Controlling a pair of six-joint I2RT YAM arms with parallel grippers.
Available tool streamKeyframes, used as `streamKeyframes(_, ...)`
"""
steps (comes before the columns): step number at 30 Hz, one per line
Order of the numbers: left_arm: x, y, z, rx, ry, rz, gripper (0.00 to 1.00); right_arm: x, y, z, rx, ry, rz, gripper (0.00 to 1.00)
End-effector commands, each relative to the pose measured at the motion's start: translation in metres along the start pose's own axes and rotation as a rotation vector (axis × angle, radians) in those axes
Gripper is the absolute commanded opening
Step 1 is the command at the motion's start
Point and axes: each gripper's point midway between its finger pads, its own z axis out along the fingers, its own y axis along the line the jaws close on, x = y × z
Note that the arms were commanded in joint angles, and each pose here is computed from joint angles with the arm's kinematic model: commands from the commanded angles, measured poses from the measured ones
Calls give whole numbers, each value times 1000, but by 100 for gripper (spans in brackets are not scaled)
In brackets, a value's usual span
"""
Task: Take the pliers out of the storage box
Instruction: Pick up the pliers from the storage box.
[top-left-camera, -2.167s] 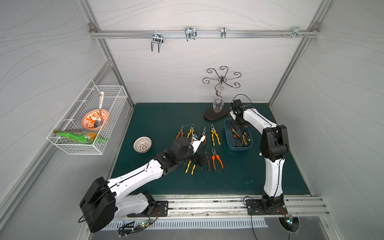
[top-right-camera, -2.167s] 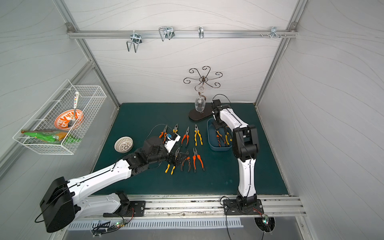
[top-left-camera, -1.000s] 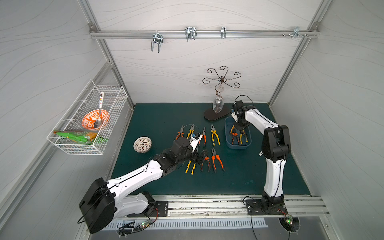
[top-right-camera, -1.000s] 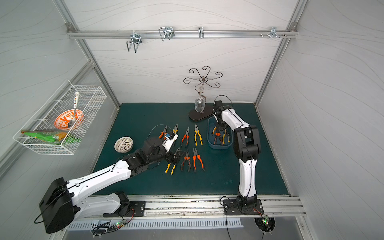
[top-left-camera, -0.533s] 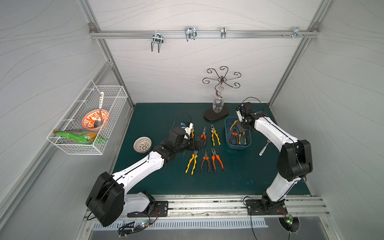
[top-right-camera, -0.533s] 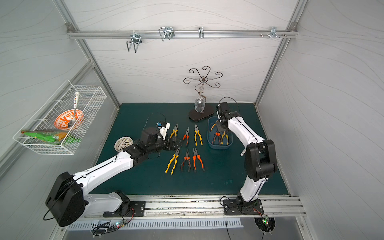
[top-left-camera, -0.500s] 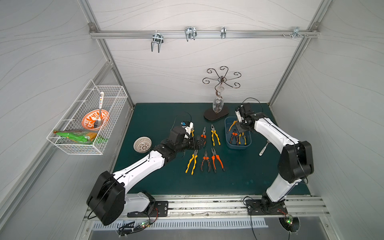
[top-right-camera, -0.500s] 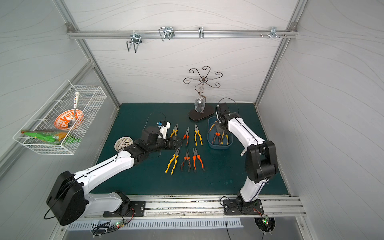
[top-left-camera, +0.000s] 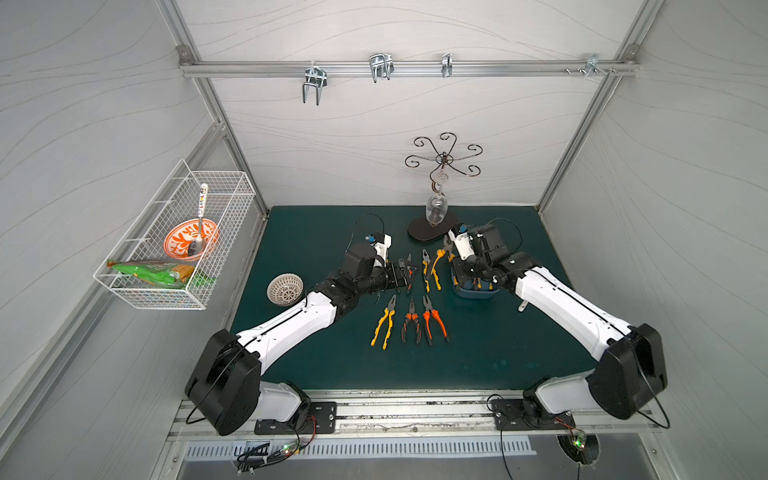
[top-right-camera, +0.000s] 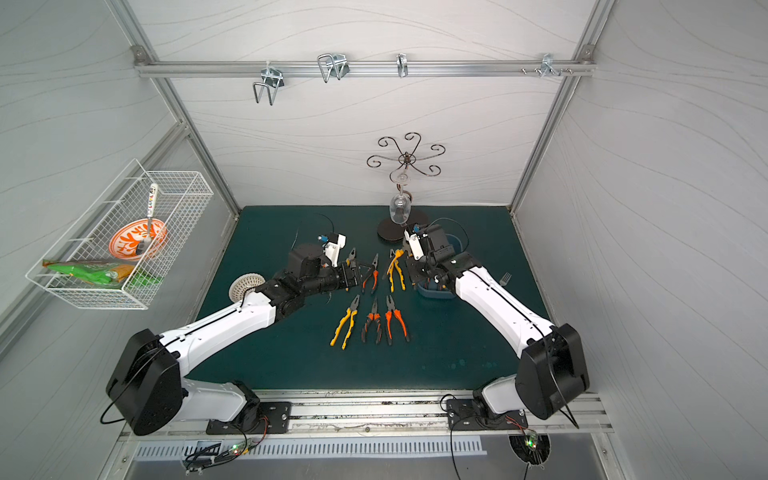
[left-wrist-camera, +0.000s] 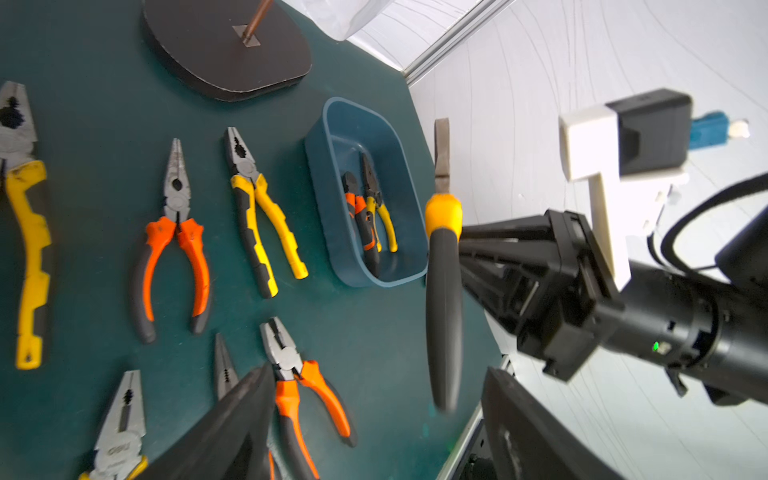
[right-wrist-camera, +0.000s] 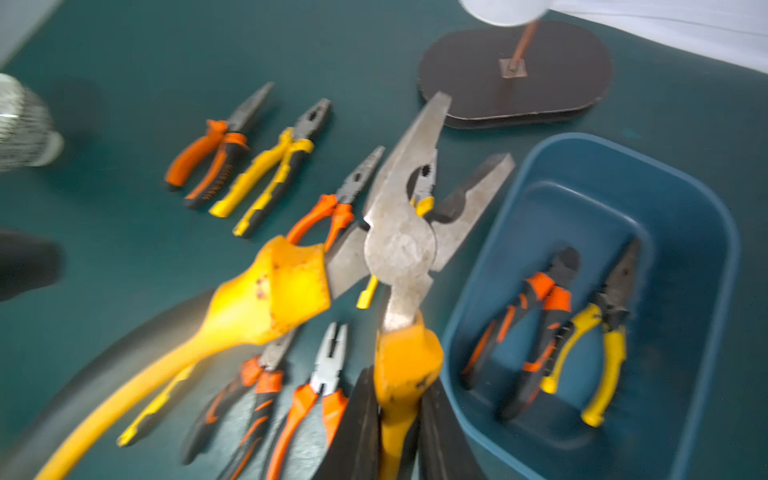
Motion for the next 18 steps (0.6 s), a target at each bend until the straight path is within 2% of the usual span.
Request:
streamKeyframes(1, -17, -27, 4, 94, -16, -10, 82, -25, 28, -14, -102, -112, 6, 0)
streamKeyframes(8, -23, -33, 12, 111, -5, -32, 75, -21, 47, -18, -135, -122, -31, 0)
streamKeyframes(11, -22, -34, 17, 126, 14, -39, 60, -19, 53, -18, -155, -119, -52, 0)
streamKeyframes(18, -18, -33, 29, 137, 51, -81, 44, -19, 67, -23, -194, -127, -112, 0)
